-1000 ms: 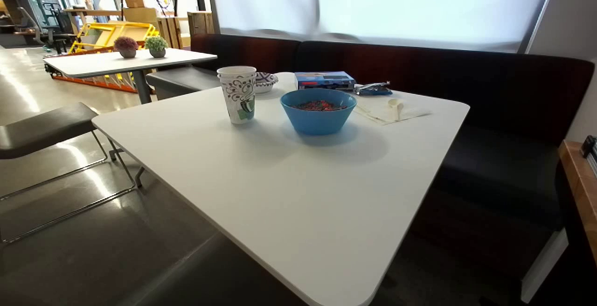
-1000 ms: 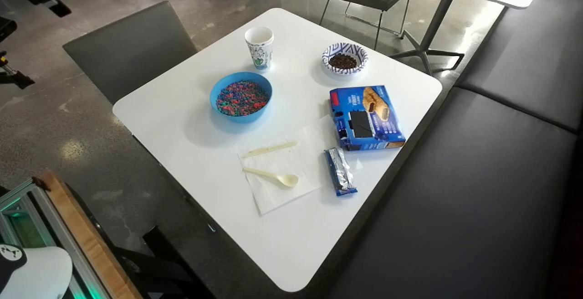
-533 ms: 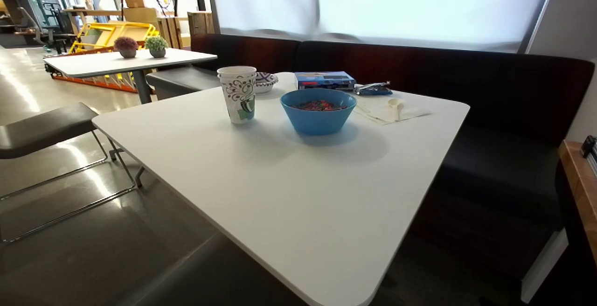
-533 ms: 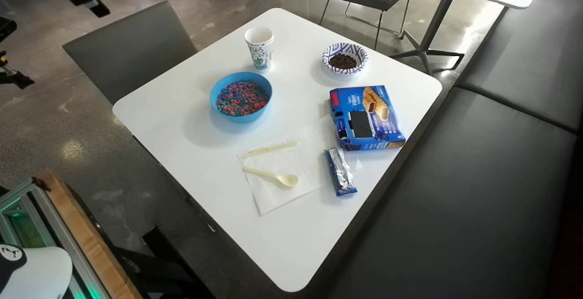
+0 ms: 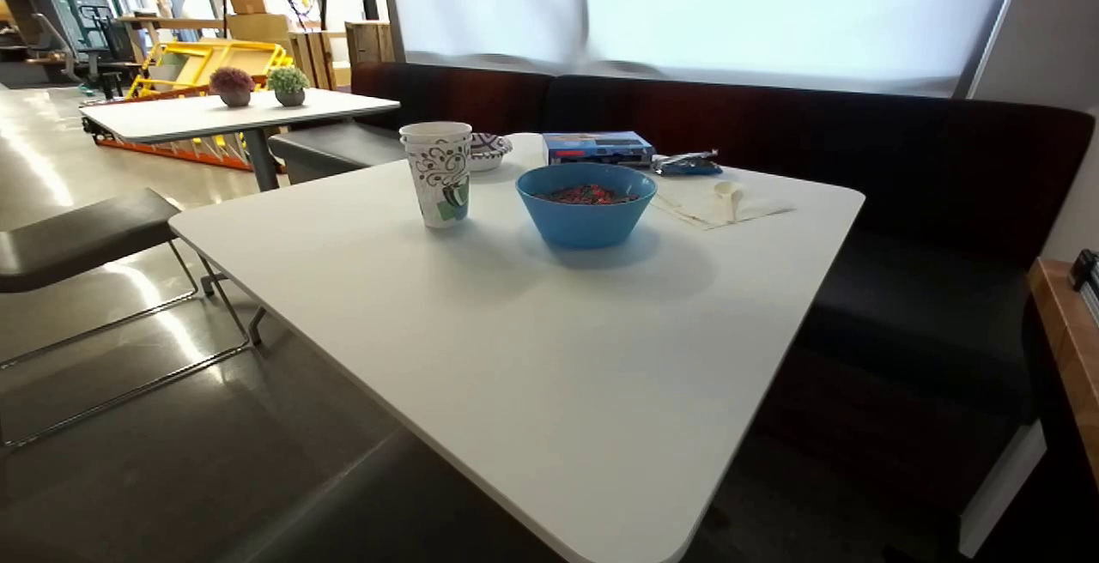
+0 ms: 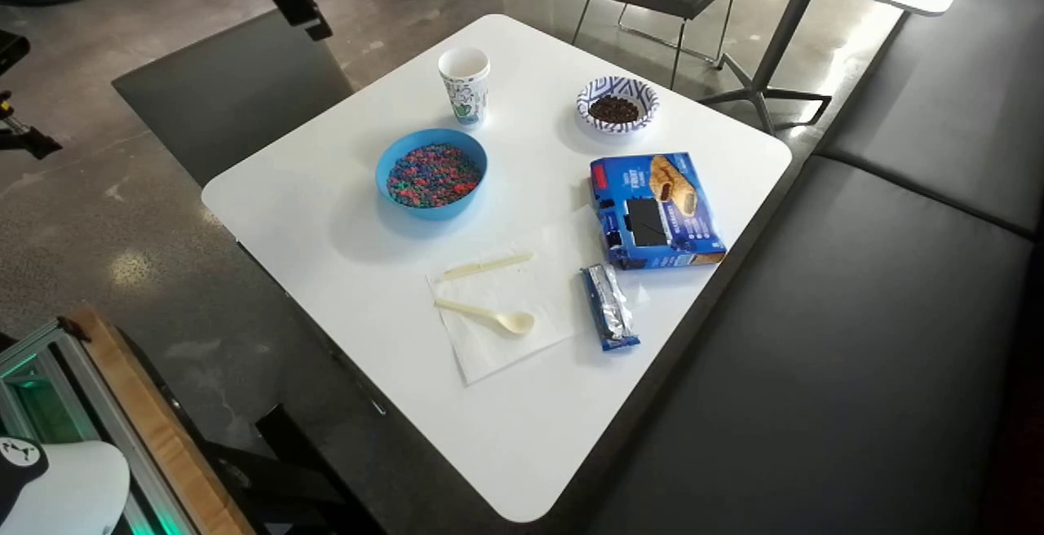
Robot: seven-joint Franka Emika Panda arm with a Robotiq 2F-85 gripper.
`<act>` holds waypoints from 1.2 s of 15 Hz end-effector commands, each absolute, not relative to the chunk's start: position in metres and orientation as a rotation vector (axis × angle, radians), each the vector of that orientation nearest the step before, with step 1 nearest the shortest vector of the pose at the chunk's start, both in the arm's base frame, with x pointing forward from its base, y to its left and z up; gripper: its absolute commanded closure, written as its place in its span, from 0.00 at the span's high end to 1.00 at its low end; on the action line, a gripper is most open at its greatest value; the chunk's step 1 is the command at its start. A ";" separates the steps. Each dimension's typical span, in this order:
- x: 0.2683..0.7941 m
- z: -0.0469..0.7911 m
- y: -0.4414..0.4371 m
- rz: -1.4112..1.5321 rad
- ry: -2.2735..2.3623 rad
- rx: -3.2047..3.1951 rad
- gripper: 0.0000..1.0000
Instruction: Move the bowl to the left
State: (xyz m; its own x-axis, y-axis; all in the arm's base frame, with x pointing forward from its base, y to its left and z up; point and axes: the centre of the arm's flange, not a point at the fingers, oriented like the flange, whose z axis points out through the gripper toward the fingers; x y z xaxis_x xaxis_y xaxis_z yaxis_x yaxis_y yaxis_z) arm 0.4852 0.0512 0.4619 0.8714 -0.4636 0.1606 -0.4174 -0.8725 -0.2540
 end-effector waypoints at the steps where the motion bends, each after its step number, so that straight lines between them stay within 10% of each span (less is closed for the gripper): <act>1: 0.544 0.439 0.029 -0.339 0.598 -2.896 1.00; 18: 0.633 0.408 -0.052 -0.364 0.490 -2.995 1.00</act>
